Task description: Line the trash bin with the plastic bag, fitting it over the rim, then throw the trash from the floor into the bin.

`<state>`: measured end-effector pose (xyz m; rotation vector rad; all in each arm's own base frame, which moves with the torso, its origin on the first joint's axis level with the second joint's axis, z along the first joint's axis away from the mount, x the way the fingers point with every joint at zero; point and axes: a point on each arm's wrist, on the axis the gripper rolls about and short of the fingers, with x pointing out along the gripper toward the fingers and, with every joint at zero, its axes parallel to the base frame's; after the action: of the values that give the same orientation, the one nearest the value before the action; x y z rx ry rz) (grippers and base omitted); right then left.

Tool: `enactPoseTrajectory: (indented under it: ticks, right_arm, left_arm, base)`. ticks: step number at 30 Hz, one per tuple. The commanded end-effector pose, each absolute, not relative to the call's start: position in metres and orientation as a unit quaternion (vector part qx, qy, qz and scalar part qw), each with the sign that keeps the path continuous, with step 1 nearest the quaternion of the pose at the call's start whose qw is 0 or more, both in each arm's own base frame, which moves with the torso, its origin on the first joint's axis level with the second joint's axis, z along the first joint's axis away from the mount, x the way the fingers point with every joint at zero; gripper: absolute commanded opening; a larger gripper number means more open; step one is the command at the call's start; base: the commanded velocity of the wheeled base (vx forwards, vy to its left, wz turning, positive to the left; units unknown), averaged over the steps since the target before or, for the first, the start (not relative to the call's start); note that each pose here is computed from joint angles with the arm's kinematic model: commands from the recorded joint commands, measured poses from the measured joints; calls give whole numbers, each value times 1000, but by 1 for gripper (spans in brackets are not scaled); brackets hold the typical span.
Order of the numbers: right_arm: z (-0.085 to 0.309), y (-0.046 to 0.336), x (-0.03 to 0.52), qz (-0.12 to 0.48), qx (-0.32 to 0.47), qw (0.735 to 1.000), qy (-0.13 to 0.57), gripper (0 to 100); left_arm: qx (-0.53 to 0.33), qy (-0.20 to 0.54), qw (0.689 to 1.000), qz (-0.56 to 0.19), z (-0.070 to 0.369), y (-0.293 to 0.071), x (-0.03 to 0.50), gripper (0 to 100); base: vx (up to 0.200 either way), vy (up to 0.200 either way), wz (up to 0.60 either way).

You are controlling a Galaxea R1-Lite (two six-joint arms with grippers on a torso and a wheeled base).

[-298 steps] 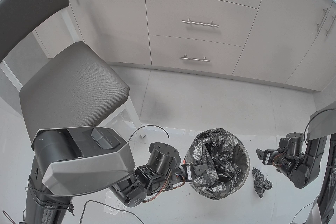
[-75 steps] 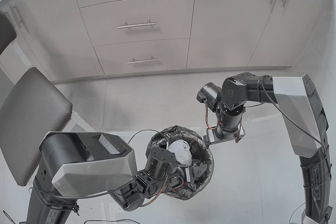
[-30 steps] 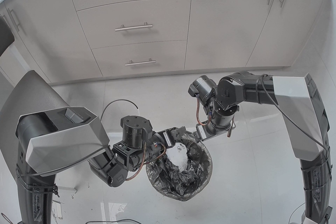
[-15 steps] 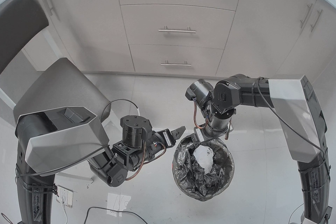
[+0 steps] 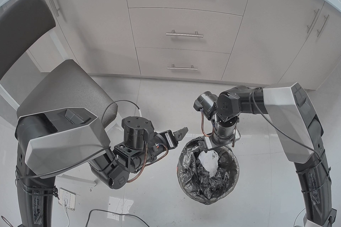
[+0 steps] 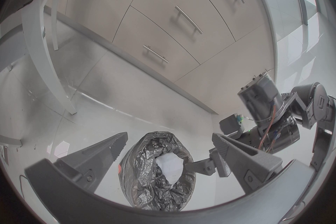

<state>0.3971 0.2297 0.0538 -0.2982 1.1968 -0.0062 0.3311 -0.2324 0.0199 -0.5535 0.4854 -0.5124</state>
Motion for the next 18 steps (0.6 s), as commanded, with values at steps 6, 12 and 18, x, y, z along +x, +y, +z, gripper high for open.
enactPoseTrajectory:
  ticks: [6, 12, 18]
  right_arm:
    - [26, 234, 398, -7, -149, 802, 579, 0]
    - [26, 239, 395, -2, -150, 803, 577, 0]
    - [19, 241, 395, -3, -152, 799, 582, 0]
  left_arm:
    - [-267, 237, 901, -247, 18, -233, 331, 100]
    - [-267, 236, 901, -247, 18, -233, 332, 100]
    - [-268, 235, 901, -247, 17, -233, 332, 100]
  base:
    - [0, 0, 0]
    - [0, 0, 0]
    - [0, 0, 0]
